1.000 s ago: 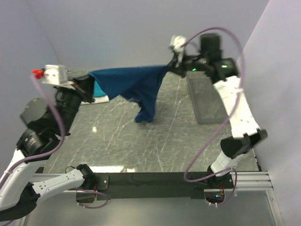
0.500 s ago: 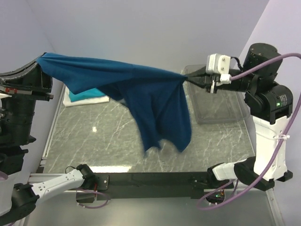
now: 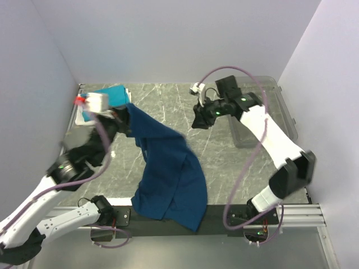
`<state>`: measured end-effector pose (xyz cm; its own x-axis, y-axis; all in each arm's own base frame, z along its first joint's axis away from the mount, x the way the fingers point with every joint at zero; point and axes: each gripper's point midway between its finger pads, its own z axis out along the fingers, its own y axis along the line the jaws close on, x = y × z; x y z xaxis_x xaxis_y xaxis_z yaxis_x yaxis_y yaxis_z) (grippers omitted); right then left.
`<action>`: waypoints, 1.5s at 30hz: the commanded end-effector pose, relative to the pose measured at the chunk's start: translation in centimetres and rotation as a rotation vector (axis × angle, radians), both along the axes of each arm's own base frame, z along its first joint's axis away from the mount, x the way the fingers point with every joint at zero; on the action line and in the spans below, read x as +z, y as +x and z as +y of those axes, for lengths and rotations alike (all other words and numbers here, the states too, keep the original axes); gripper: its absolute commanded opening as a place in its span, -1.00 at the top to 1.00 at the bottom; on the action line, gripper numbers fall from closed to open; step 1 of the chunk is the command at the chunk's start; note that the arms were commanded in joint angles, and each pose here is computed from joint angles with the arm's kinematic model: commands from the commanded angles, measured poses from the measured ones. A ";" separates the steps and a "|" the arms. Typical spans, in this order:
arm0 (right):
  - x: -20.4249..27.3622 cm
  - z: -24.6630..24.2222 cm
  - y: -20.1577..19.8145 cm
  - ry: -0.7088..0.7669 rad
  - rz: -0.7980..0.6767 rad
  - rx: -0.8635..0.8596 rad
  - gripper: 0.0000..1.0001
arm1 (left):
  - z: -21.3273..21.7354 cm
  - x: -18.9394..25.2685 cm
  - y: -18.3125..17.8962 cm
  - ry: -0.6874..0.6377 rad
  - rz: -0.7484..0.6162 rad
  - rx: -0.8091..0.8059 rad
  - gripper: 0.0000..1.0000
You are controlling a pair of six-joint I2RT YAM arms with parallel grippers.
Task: Fold and stack the t-shirts
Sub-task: Flatten the tshirt out
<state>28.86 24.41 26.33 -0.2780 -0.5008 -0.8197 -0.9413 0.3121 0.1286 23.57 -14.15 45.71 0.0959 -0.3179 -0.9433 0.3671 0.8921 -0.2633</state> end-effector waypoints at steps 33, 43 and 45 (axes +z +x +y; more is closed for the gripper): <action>-18.4 22.1 -24.5 -0.370 -0.136 0.668 -0.19 | 10.3 -14.0 9.0 -0.126 0.451 0.455 0.99; -22.0 24.9 -25.0 -0.429 -0.088 0.611 -0.20 | 11.1 -14.8 8.1 -0.107 0.452 0.461 0.99; -22.6 24.9 -25.2 -0.439 -0.072 0.609 -0.18 | 11.3 -14.7 8.0 -0.098 0.448 0.465 0.99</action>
<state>3.63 47.85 3.75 0.2269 -0.8374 -0.4973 -0.9564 -0.2881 0.0488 31.85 -3.06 29.70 -0.1832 -0.4403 -0.8789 -0.2420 0.8868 -0.3938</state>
